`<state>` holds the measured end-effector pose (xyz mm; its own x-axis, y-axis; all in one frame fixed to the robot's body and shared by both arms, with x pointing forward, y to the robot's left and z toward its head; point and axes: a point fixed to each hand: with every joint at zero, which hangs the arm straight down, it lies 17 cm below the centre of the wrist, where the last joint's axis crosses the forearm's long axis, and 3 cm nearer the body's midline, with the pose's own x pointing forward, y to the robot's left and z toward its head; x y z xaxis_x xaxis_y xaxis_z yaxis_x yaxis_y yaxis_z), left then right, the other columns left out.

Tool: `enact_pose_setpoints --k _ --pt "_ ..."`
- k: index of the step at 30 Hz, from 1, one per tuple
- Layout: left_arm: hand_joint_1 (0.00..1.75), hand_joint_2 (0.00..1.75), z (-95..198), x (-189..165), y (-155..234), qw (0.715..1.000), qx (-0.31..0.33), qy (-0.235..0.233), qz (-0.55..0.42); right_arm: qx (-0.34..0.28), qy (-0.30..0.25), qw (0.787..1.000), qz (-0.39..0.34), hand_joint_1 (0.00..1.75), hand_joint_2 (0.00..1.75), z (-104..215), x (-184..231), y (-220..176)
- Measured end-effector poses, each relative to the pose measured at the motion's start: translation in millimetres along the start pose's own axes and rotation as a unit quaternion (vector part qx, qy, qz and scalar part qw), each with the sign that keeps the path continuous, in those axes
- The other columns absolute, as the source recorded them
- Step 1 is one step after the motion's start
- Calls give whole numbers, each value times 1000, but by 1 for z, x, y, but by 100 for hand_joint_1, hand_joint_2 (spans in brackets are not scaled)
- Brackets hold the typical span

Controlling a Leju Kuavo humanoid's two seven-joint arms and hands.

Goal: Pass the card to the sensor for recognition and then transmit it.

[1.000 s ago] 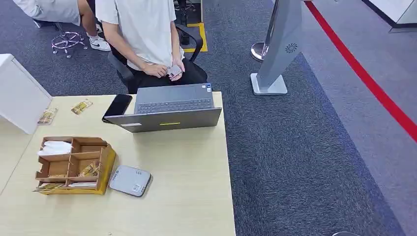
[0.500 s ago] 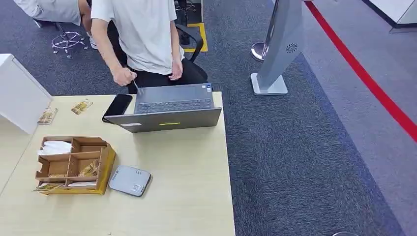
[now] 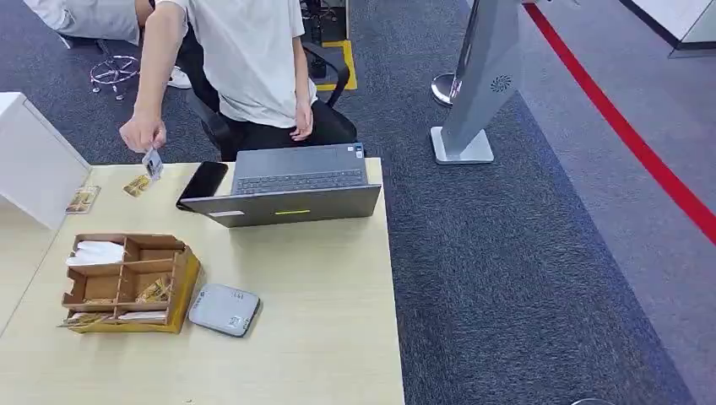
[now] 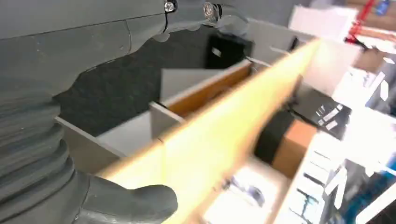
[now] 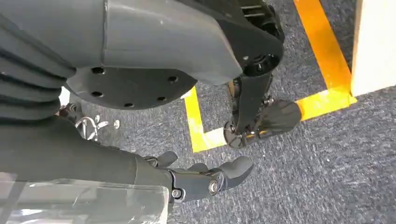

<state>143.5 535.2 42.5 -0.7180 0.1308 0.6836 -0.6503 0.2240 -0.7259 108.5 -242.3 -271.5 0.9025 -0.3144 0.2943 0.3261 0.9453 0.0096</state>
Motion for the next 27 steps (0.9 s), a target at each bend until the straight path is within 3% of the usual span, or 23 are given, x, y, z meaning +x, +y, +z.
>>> enact_pose_setpoints --k 5,10,14,15,19,21,27 --pt "0 175 -7 17 -86 994 -99 -31 -30 1 5 1000 13 0 175 0 -1 1" --pt "0 175 -7 53 -176 974 -173 -117 -87 2 4 1000 28 0 175 0 1 2" --pt "0 175 16 91 -259 932 -237 -227 -154 1 7 999 48 0 175 -1 3 3" --pt "0 0 22 98 -274 924 -244 -248 -159 1 6 999 51 0 175 -1 5 4" --pt "0 0 41 132 -319 891 -201 -359 -194 2 6 998 68 0 175 -2 10 7" --pt "0 0 60 138 -346 866 -225 -400 -197 6 2 997 74 0 175 -2 15 10" --pt "0 0 87 141 -381 848 -277 -423 -160 9 -2 997 77 0 175 -2 20 15"
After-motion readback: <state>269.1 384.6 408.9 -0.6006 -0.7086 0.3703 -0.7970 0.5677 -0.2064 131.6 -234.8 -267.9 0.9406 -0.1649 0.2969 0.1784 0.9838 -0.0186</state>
